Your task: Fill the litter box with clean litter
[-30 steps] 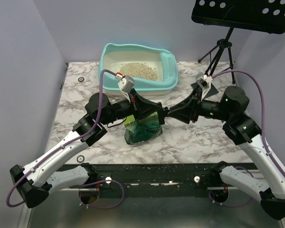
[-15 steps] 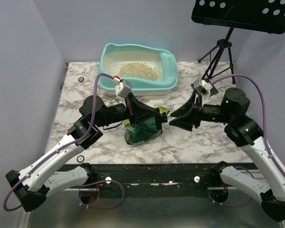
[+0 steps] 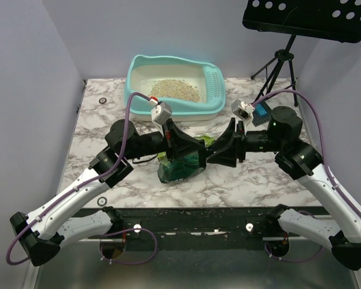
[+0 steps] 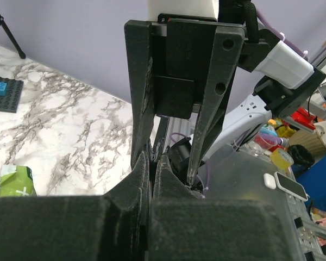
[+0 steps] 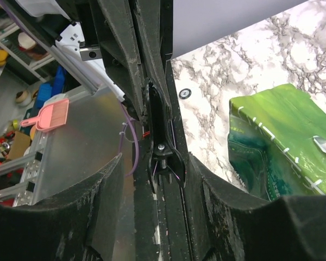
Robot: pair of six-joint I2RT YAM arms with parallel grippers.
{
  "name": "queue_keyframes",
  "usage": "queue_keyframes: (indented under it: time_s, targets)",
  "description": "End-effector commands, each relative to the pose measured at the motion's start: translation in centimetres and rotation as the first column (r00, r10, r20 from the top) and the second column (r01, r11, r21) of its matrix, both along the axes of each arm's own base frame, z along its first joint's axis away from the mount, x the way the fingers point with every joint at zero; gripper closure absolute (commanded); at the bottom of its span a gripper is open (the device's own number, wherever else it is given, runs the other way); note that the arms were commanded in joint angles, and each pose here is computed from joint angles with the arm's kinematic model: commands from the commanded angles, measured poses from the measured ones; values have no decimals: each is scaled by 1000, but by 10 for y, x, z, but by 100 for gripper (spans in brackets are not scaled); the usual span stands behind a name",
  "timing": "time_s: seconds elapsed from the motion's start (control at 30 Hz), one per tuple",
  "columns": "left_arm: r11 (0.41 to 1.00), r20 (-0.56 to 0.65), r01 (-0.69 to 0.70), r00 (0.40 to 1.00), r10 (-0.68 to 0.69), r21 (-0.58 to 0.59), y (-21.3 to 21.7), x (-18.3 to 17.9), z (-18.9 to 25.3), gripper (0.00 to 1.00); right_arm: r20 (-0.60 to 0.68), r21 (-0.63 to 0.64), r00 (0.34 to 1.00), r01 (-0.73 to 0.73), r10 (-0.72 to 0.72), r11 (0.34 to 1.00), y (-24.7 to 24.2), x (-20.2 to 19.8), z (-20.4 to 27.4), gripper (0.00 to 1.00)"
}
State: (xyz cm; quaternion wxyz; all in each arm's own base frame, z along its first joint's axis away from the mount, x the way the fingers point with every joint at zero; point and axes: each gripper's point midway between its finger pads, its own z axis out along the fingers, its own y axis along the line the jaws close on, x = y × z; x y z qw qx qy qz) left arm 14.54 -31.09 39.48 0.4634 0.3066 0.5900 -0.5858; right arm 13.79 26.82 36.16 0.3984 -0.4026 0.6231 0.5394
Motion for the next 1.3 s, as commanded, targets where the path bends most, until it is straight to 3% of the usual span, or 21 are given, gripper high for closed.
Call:
queue_keyframes:
  time_s: [0.0,0.3,0.43,0.53,0.6,0.63,0.67,0.77,0.87,1.03,1.27]
  targets:
    - [999,30,39,999,-39,-22,-1,-7,8,100,64,23,998,-23,22,999,7,-1,15,42]
    - [999,38,51,998,-50,-20,0,-9,8,100,81,16,997,-5,4,1000,6,1,13,45]
    - [998,40,53,998,-53,-18,-1,-8,6,100,71,16,997,-16,15,1000,7,-1,11,61]
    - [998,37,53,998,-53,-14,-2,-8,5,100,64,15,998,-30,29,999,7,-3,9,78]
    - [999,43,49,998,-49,-11,-1,-7,5,100,67,20,997,-31,30,999,6,-4,10,97]
    - [999,47,45,998,-45,-7,-1,-7,4,100,71,25,997,-34,32,999,6,-6,11,100]
    - [999,53,41,998,-41,0,-1,-6,3,100,77,31,996,-36,33,999,5,-7,12,100]
    - [999,88,9,996,-13,47,3,-2,-6,77,97,50,995,-19,14,999,3,-8,16,100]
    - [989,140,-64,989,45,134,11,8,-26,66,103,54,994,22,-27,998,1,-2,19,100]
    - [924,191,-240,963,189,299,35,32,-64,63,119,11,983,140,-140,990,-2,21,21,100]
    - [740,295,-459,887,355,492,80,64,-112,63,216,-113,940,293,-264,949,-5,67,9,100]
